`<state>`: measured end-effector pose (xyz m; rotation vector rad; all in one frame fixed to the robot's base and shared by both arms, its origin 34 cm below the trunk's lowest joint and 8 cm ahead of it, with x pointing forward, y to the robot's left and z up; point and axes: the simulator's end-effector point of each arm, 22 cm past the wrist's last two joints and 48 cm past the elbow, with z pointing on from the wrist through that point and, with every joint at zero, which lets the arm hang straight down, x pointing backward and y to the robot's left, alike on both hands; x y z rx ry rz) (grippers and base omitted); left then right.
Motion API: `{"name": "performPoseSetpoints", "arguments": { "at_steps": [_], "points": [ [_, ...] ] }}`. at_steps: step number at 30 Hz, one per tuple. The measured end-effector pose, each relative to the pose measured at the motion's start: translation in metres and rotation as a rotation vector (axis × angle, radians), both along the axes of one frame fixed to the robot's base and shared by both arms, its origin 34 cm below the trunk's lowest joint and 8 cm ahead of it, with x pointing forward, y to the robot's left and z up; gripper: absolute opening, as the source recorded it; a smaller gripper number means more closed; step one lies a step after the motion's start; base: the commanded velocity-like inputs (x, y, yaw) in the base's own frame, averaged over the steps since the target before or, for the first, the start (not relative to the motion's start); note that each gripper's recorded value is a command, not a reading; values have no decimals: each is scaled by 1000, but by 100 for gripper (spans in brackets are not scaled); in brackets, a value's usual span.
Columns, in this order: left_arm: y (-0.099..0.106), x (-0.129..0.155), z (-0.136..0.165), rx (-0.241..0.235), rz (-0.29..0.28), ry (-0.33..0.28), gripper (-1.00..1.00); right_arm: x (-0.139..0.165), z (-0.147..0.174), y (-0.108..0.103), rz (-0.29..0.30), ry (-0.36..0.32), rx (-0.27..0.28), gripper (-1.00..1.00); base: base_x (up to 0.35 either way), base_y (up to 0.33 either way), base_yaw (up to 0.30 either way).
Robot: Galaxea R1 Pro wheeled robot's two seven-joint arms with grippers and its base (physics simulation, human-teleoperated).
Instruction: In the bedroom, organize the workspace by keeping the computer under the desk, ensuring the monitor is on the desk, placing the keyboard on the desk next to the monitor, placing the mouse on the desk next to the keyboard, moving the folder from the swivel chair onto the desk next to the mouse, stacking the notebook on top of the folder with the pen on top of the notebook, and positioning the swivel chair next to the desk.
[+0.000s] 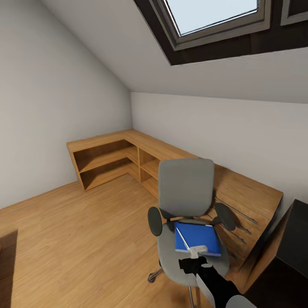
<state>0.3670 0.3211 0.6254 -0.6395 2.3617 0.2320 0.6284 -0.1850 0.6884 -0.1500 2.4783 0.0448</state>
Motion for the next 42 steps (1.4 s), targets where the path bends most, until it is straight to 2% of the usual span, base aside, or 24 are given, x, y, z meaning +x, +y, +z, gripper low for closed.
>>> {"name": "performPoseSetpoints", "arguments": {
  "at_steps": [15,21,29,31,33,35,36,37,39,42],
  "points": [
    [-2,2,1,-2,-2,-4,100,3,2,-2,7,-23,-6,100,280,0,0],
    [-3,5,2,7,-27,-8,100,3,2,-1,7,-23,-6,100,137,0,0],
    [-7,61,42,-10,-32,-132,100,4,2,-1,8,-25,-4,100,13,0,0],
    [-12,74,50,-30,-50,-130,100,4,2,-1,8,-25,-4,100,2,0,0],
    [-24,88,60,-70,-85,-100,100,5,3,-1,8,-26,-4,100,1,0,0],
    [-44,102,75,-132,-150,-35,100,7,5,-1,8,-32,-3,100,0,0,0],
    [-49,105,80,-145,-168,-17,100,7,5,0,8,-34,-3,100,0,0,0],
    [-57,119,109,-189,-223,34,100,9,6,-1,7,-39,-4,100,0,0,0],
    [-61,140,144,-197,-250,-18,100,10,4,-1,7,-40,-4,100,0,0,0],
    [-72,146,162,-219,-282,-21,100,12,1,-1,7,-44,-3,100,0,0,0]
  ]
}}
